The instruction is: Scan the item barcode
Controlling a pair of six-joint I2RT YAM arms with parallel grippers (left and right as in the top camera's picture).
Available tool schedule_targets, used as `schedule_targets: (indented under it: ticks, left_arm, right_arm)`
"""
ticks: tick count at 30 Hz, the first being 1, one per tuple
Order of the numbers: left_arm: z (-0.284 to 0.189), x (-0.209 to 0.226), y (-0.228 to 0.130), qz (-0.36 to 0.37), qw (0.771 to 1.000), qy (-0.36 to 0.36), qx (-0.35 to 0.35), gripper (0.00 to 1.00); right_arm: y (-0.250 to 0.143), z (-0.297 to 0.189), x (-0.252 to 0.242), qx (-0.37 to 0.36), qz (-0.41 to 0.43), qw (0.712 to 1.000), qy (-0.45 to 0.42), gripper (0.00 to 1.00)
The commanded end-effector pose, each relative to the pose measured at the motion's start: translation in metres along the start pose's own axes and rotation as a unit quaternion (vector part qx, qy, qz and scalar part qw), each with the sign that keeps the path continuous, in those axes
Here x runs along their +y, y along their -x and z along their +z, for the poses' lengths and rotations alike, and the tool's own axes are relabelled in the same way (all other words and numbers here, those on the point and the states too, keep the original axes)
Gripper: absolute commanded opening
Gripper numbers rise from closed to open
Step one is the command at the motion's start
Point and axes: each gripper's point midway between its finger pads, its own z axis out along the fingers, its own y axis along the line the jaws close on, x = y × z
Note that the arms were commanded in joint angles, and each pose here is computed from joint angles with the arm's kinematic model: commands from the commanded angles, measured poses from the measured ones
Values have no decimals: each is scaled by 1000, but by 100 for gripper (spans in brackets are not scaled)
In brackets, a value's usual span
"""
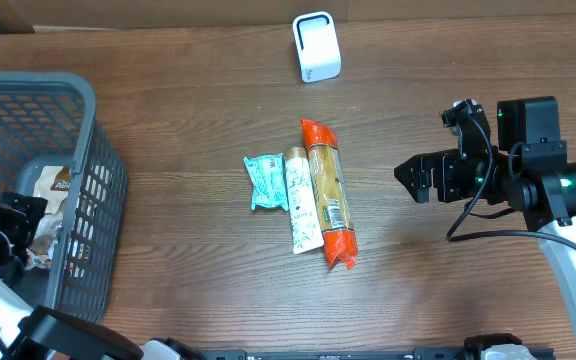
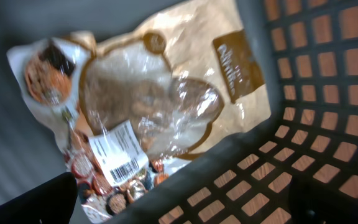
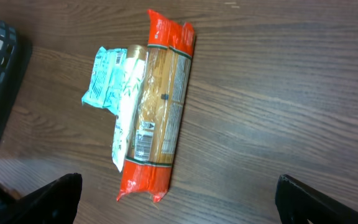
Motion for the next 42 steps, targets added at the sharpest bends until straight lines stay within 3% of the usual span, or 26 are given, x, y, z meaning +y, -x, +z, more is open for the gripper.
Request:
schedule_targets:
  ticks: [1, 5, 7, 21, 31, 37, 39, 42]
  left_arm:
    - [8, 1, -12, -41, 999, -7, 22, 100]
    - [15, 48, -24, -136, 984, 110, 12, 100]
    - [23, 60, -29, -148, 980, 130, 9, 100]
    - [68, 75, -28, -136, 985, 104, -34, 100]
    - [117, 69, -38, -120, 990, 67, 18, 98]
    - [127, 56, -34, -92, 994, 56, 11, 97]
    - [128, 53, -34, -87, 995, 53, 10, 92]
    - [128, 50, -35, -85, 995, 48, 12, 67]
  right_arm:
    - [8, -6, 7, -12, -4, 1000, 12, 100]
    - [7, -6, 9, -12, -4, 1000, 17, 100]
    - [6, -6, 9, -9, -3, 1000, 17, 100]
    - [4, -6, 8, -4, -1, 1000, 17, 100]
    - [3, -6, 9, -4, 0, 1000, 17, 100]
    - [3, -6, 9, -2, 0, 1000, 17, 100]
    - [3, -6, 9, -2, 0, 1000, 18, 100]
    - [3, -6, 9, -2, 0, 1000, 18, 100]
